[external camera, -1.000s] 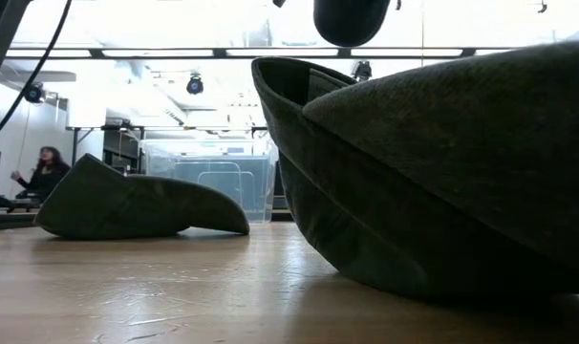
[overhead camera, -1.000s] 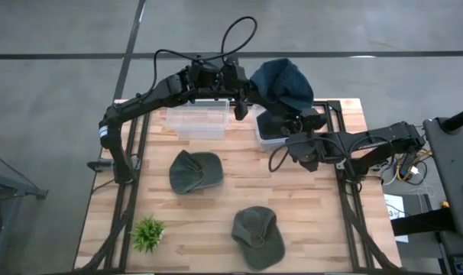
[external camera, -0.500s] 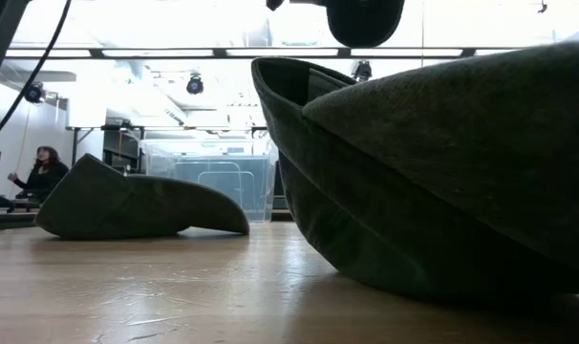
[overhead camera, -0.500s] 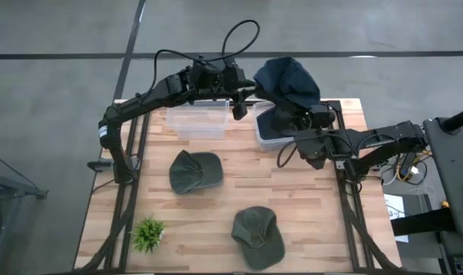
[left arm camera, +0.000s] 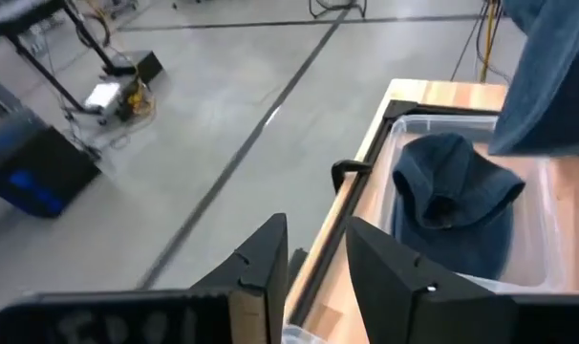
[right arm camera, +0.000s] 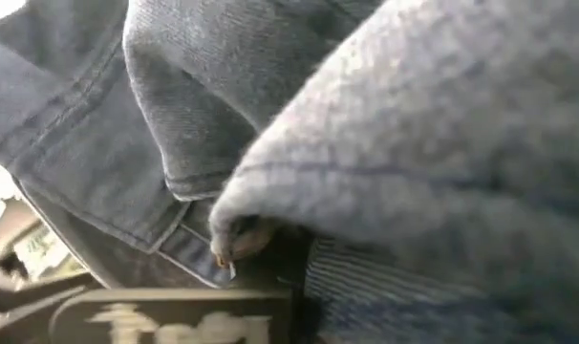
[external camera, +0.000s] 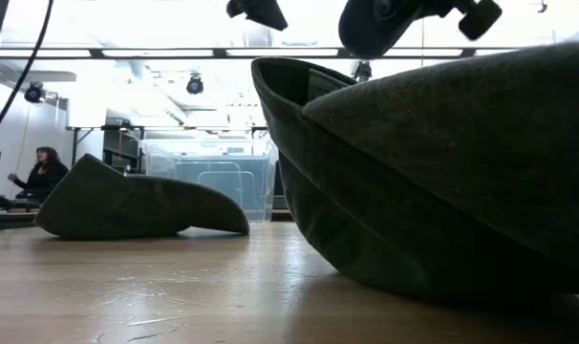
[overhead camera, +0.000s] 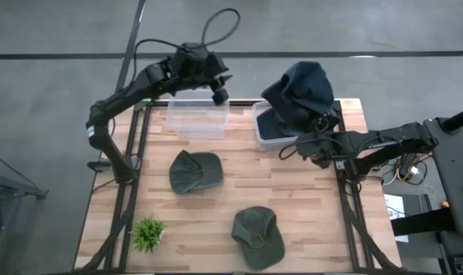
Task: Pick & Place hat
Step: Put the blue cap into the right transparent bin
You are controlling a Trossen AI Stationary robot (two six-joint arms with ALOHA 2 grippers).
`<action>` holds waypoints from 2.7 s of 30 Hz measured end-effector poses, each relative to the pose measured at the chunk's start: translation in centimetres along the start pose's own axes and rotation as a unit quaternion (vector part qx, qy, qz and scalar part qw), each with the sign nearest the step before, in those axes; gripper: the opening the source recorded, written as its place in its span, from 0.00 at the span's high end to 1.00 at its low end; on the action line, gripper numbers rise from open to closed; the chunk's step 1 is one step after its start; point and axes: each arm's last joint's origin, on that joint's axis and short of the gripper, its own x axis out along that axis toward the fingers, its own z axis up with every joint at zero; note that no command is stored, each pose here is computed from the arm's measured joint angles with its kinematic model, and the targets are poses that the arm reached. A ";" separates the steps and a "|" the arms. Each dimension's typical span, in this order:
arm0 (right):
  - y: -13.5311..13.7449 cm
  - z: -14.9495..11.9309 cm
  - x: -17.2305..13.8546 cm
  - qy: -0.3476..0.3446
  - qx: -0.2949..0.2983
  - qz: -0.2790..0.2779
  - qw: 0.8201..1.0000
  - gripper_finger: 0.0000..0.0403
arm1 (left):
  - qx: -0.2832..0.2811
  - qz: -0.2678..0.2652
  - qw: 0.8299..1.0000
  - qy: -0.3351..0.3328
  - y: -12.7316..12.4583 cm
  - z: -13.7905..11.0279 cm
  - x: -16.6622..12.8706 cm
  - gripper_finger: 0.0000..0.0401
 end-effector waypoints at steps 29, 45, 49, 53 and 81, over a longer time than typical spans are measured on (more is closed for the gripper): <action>-2.7 -6.1 2.8 -0.037 0.135 -0.023 0.990 0.97 | -0.076 0.027 0.977 -0.199 6.3 -13.4 -4.7 0.74; -6.2 -5.6 2.8 0.124 0.164 -0.116 0.972 0.97 | -0.085 0.020 0.982 -0.169 5.9 -14.9 -4.6 0.74; -5.2 -3.2 2.5 0.158 0.126 -0.195 0.960 0.97 | -0.080 0.021 0.982 -0.169 5.9 -14.9 -4.6 0.74; -3.8 -0.4 2.8 0.194 0.081 -0.260 0.942 0.97 | -0.075 0.022 0.982 -0.169 5.9 -14.9 -4.6 0.74; -3.1 1.0 6.1 0.167 0.155 -0.293 0.929 0.97 | -0.096 0.023 0.976 -0.195 5.9 -14.4 -5.3 0.74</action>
